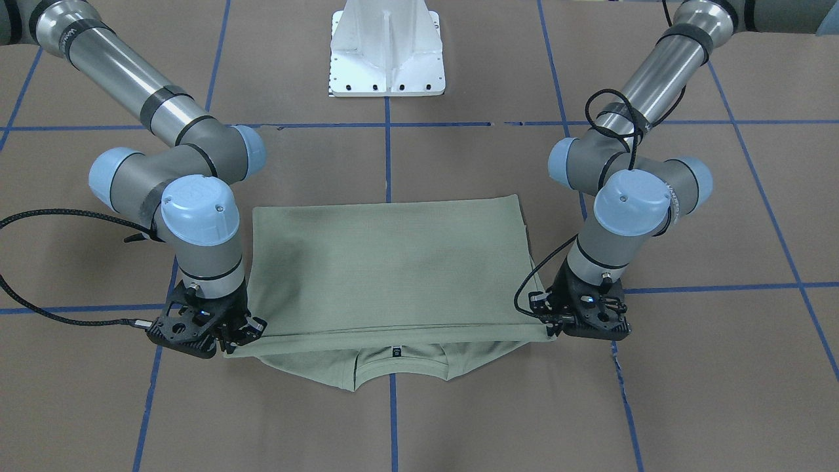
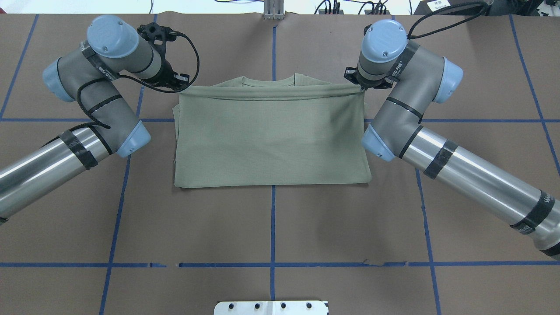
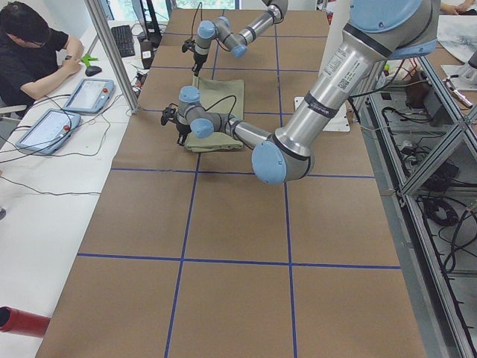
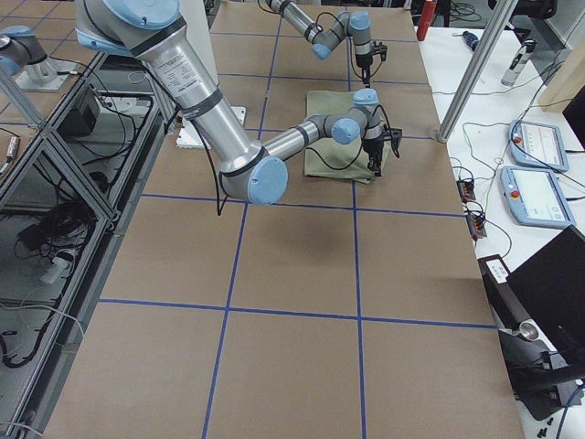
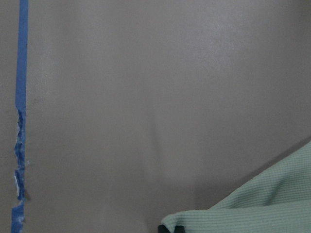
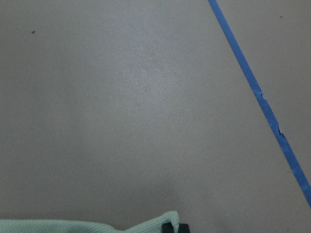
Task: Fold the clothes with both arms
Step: 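Release the hem at the collar and move the left gripper to the shirt's side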
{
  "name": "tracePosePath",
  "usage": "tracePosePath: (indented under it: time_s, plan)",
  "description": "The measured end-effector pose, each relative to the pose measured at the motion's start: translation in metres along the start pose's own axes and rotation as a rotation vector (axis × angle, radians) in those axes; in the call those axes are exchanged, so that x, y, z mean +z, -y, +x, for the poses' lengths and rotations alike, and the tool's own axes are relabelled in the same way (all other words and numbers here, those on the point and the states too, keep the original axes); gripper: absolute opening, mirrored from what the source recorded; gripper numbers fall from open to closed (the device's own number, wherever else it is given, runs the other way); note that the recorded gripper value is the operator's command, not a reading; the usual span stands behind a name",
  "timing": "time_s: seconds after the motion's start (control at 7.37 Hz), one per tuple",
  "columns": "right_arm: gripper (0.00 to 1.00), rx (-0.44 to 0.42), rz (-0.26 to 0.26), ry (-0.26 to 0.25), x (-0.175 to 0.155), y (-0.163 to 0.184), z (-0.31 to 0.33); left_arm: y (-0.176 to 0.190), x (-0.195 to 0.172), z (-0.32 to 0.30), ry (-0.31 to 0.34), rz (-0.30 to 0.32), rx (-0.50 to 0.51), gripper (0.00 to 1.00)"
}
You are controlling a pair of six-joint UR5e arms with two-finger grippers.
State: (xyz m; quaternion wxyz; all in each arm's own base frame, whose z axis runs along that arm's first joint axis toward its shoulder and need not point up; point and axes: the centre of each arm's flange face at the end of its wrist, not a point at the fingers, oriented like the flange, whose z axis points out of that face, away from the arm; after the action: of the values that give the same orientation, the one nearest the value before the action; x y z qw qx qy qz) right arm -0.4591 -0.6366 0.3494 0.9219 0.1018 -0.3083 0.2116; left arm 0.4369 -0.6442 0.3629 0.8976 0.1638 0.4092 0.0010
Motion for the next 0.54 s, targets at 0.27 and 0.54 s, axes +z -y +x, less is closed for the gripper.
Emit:
tracePosePath:
  time_s: [0.27,0.54]
  plan:
    - [1.0,-0.005,0.0,-0.005,0.0032,-0.0031,-0.0005,-0.0007,-0.0001,-0.0006,-0.001,0.001,0.001,1.0]
    - [1.0,-0.023,0.001,0.0,0.0011,-0.001,-0.0026,-0.0041,-0.0007,-0.0045,-0.024,0.019,0.012,1.0]
